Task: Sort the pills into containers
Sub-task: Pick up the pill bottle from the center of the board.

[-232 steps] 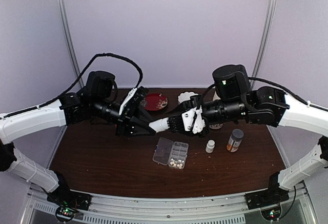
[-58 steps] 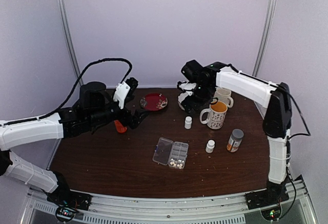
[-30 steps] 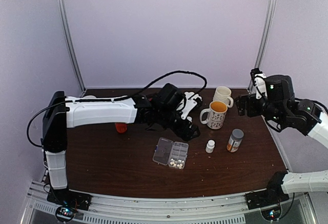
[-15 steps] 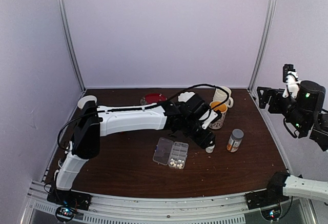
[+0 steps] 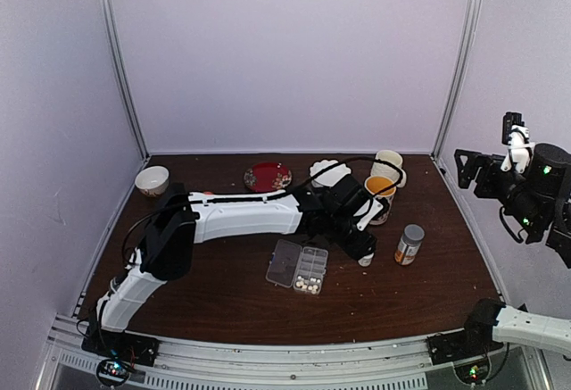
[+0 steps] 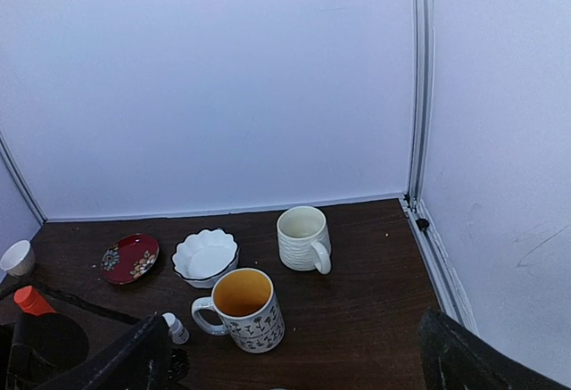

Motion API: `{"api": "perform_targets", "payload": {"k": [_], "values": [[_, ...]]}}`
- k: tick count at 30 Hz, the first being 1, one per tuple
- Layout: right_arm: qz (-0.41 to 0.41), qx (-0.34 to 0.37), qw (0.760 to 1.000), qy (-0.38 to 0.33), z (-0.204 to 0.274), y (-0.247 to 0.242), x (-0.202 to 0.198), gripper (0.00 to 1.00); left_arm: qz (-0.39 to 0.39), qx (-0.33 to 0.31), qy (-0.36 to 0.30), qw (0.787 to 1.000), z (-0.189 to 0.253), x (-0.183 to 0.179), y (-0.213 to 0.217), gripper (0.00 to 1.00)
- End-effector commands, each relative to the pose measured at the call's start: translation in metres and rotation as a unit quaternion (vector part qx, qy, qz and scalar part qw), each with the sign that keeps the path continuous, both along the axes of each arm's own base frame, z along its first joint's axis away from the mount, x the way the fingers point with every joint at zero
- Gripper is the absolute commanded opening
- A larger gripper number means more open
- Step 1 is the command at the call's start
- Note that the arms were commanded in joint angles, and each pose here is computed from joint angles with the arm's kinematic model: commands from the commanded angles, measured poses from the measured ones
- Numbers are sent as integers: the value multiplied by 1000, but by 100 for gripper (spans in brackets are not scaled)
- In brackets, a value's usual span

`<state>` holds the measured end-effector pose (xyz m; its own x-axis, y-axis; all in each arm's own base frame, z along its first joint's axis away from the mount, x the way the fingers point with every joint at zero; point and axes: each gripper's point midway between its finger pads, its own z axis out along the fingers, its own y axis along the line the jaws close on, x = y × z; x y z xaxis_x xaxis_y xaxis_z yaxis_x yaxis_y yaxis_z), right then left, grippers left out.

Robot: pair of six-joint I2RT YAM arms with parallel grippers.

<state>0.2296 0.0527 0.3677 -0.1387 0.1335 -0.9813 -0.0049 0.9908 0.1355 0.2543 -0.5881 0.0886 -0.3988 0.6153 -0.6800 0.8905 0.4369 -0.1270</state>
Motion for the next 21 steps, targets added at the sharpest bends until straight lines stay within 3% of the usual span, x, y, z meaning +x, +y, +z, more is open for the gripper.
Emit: {"api": "perform_targets", "payload": {"k": [1, 21], "values": [[-12, 1, 1000, 6, -6, -5, -1, 100, -11, -34, -35, 999, 18, 3, -18, 57], [-8, -4, 1000, 7, -8, -3, 1, 100, -29, -18, -50, 998, -1, -3, -23, 53]]}}
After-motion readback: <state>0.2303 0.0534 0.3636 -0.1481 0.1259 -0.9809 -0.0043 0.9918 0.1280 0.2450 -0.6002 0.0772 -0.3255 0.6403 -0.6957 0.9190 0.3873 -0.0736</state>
